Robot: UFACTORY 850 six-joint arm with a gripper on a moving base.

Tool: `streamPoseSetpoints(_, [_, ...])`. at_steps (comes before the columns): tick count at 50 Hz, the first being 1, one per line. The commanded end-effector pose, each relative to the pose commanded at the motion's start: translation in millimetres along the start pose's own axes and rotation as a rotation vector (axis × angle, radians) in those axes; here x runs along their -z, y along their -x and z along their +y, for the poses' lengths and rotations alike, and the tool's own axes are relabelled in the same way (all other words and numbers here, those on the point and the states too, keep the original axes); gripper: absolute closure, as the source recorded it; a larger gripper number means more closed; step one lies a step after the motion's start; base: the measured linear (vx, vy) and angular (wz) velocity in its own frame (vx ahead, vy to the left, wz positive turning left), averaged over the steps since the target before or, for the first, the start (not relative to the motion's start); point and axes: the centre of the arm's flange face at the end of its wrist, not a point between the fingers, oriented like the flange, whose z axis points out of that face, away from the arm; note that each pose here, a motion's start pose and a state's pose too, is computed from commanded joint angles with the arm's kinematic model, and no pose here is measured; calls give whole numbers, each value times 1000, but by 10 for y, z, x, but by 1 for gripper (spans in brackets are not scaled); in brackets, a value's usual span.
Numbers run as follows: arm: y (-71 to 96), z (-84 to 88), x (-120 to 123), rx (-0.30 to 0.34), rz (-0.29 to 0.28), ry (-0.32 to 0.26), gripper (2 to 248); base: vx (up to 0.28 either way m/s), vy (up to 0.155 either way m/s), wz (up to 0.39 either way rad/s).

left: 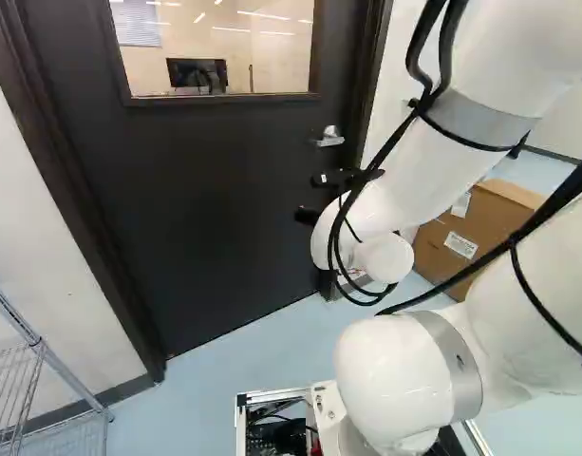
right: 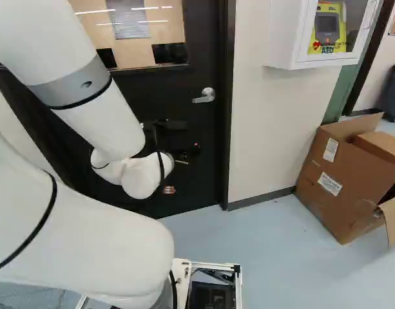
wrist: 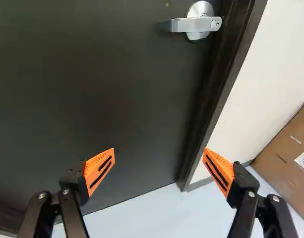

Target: Open the door and move inside

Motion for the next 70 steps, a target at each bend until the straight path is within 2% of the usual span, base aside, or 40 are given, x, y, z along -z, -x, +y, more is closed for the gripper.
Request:
streamPoseSetpoints(19, [-97, 0, -162, 0, -3, 0, 3, 0, 0, 0])
streamPoseSetpoints(49, [-489, 47, -392, -2, 68, 12, 3, 0, 0, 0])
streamPoseSetpoints(70, [-770, 130, -537, 25, 118, 7, 3, 0, 0, 0])
